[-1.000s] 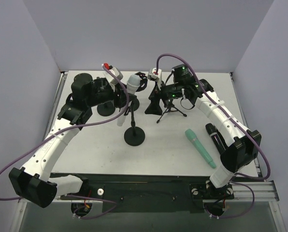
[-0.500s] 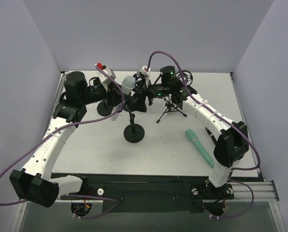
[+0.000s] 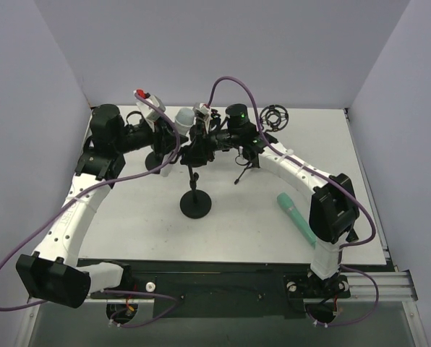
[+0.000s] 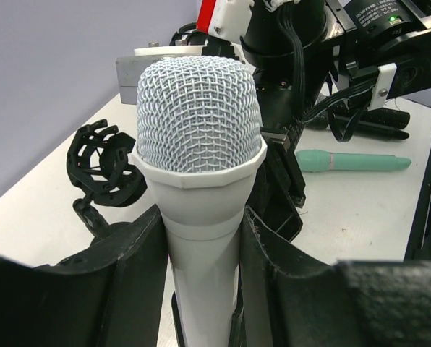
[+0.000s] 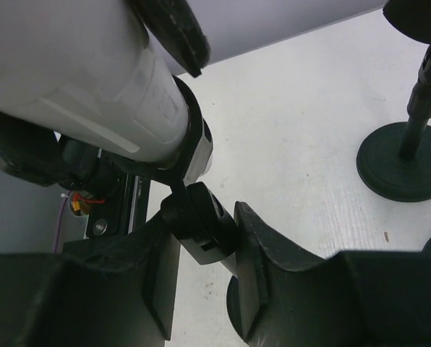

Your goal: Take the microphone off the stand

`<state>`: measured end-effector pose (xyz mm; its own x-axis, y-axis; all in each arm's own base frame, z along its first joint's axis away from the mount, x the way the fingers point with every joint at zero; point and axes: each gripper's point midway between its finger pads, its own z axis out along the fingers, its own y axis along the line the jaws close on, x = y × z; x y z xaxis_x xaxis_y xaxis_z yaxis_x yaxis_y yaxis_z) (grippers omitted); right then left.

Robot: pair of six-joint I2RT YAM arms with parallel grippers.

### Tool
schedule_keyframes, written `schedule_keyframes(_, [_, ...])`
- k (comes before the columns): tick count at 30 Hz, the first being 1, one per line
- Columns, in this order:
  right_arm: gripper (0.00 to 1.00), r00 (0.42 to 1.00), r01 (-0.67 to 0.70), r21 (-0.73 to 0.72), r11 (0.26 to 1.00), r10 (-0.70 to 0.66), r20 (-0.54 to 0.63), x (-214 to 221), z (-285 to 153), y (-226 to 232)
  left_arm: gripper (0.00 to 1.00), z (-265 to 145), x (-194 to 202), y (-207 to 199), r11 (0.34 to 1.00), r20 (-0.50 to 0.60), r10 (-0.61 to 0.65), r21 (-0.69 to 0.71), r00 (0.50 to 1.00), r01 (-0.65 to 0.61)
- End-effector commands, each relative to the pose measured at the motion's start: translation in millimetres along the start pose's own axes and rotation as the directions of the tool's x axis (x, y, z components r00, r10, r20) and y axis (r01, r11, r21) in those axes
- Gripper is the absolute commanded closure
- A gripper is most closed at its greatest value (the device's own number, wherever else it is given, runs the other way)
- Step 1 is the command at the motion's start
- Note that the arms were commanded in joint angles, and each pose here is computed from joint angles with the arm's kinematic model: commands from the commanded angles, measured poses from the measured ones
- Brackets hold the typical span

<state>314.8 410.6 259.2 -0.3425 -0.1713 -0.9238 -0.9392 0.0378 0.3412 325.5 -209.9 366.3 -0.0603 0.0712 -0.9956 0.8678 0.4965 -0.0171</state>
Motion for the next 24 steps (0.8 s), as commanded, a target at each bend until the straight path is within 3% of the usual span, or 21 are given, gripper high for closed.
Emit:
schedule_keyframes(1, [1.0,0.999,-0.03,0.061,0.998,0.032,-0.04,6,-21,-10,1.0,-12,-58,-5,0.994,0.107,0.106,0.009,0.989,-0.108])
schedule_keyframes(11, [1.0,0.992,-0.003,0.139,0.99,0.02,-0.124,35,-29,-22,1.0,-46,-160,-10,0.977,0.244,0.21,-0.077,0.947,-0.197])
schedule_keyframes(19, [1.0,0.989,-0.011,0.153,0.988,0.034,-0.144,37,-29,-26,1.0,-61,-196,-6,0.959,0.276,0.278,-0.135,0.92,-0.249])
schedule_keyframes(20, [0.92,0.99,-0.002,0.155,0.988,0.024,-0.141,33,-30,-25,1.0,-61,-194,-5,0.957,0.269,0.283,-0.144,0.921,-0.252])
schedule_keyframes(21, [0.71,0.991,0.003,0.159,0.987,0.018,-0.135,28,-30,-25,1.0,-61,-192,0,0.955,0.262,0.283,-0.166,0.923,-0.246])
schedule_keyframes(23, [0.52,0.993,0.011,0.167,0.986,0.008,-0.116,15,-32,-22,1.0,-61,-184,9,0.953,0.25,0.275,-0.2,0.928,-0.229])
schedule_keyframes(24, [0.49,0.995,0.023,0.173,0.985,-0.005,-0.1,7,-34,-21,1.0,-60,-177,11,0.953,0.241,0.268,-0.208,0.933,-0.22])
